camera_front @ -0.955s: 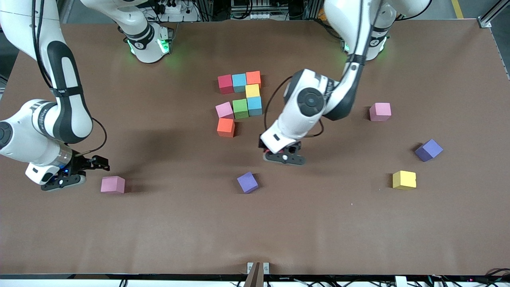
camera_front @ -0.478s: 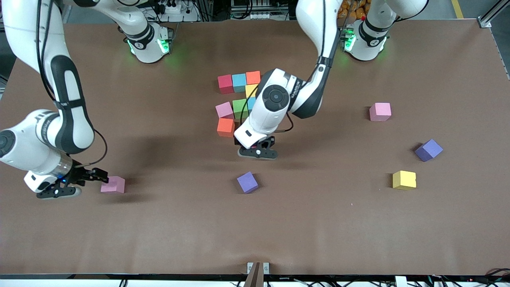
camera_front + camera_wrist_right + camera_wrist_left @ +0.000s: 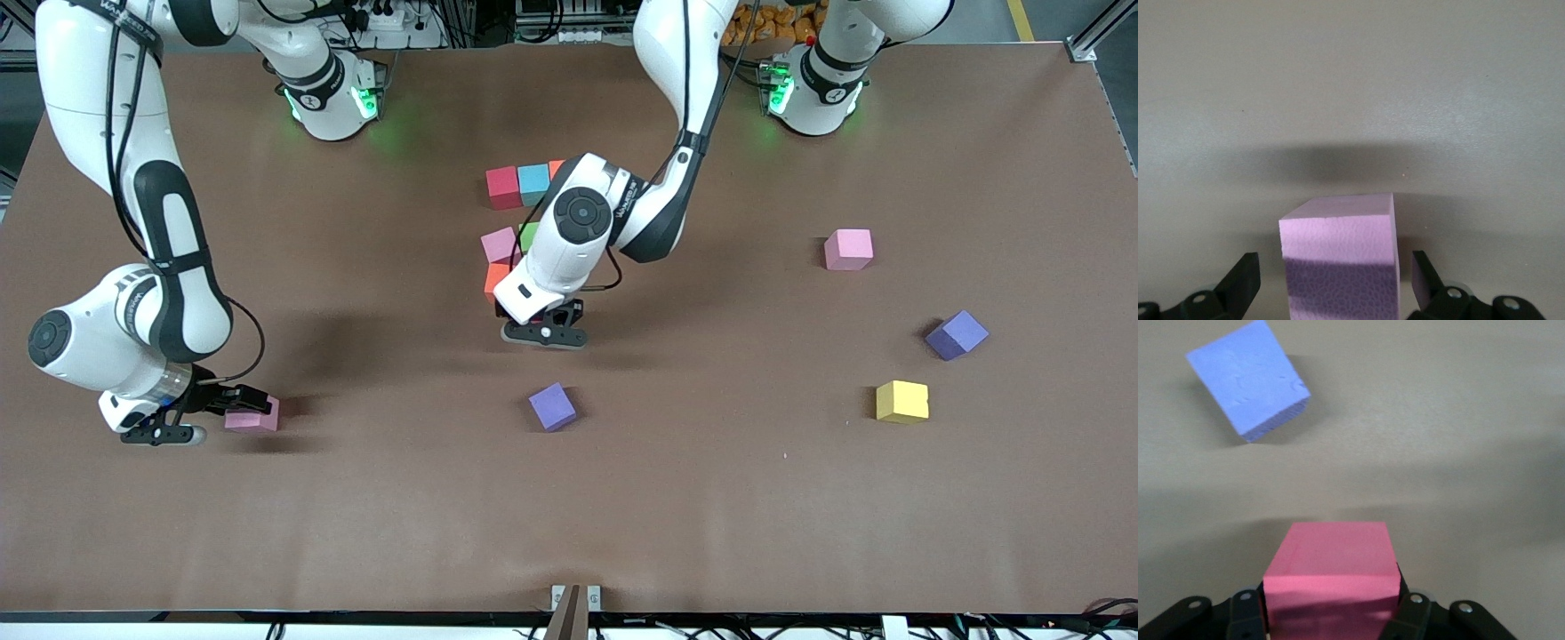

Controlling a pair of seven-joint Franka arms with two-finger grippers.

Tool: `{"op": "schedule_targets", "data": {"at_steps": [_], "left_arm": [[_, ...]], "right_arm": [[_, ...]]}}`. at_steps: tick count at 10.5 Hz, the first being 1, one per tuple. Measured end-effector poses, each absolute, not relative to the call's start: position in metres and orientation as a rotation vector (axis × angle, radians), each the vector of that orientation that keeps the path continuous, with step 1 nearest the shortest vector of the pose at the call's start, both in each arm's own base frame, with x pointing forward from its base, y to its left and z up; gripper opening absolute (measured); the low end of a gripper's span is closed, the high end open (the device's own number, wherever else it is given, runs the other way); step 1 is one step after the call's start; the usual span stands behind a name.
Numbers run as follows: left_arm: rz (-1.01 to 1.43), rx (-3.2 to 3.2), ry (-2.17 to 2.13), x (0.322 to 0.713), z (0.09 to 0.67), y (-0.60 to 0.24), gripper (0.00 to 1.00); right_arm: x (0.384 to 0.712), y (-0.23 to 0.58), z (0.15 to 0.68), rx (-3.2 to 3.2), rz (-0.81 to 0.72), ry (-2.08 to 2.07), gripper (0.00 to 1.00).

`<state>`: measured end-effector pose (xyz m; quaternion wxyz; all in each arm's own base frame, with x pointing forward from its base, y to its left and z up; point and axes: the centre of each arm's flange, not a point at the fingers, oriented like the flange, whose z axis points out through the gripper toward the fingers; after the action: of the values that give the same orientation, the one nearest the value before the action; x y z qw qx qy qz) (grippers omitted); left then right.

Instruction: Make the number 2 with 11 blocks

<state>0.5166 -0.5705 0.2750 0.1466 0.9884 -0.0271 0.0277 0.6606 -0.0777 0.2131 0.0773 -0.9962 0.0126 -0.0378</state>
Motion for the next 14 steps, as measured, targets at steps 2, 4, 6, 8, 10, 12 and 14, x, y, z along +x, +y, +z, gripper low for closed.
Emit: {"op": "schedule_targets", "data": {"at_steps": [2, 4, 6, 8, 10, 12, 14], "left_arm": [[0.1, 2.816, -0.061, 0.516, 0.275, -0.578, 0.63], [0.137, 2.778, -0.037, 0.516, 0.271, -0.585, 0.63], [0.15, 2.775, -0.046, 0.512, 0.267, -0.59, 0.63], [0.15, 2.785, -0.048, 0.512, 0.26, -0.59, 0.63], [0.167, 2.788, -0.048, 0.512, 0.253, -0.591, 0.63], [0.172, 2.794, -0.059, 0.507, 0.246, -0.595, 0.63], [0.177, 2.805, -0.069, 0.504, 0.235, -0.597, 0.63]], "right_arm": [[0.661, -0.072, 0.21, -2.985, -0.112, 0.028, 1.0], [0.665, -0.066, 0.209, -2.997, -0.155, -0.02, 1.0], [0.665, -0.065, 0.204, -3.006, -0.174, -0.116, 1.0], [0.665, -0.066, 0.2, -3.01, -0.173, -0.153, 1.0], [0.665, -0.066, 0.198, -3.011, -0.172, -0.157, 1.0], [0.665, -0.067, 0.199, -3.011, -0.172, -0.157, 1.0], [0.667, -0.067, 0.202, -3.012, -0.184, -0.163, 1.0]]}}
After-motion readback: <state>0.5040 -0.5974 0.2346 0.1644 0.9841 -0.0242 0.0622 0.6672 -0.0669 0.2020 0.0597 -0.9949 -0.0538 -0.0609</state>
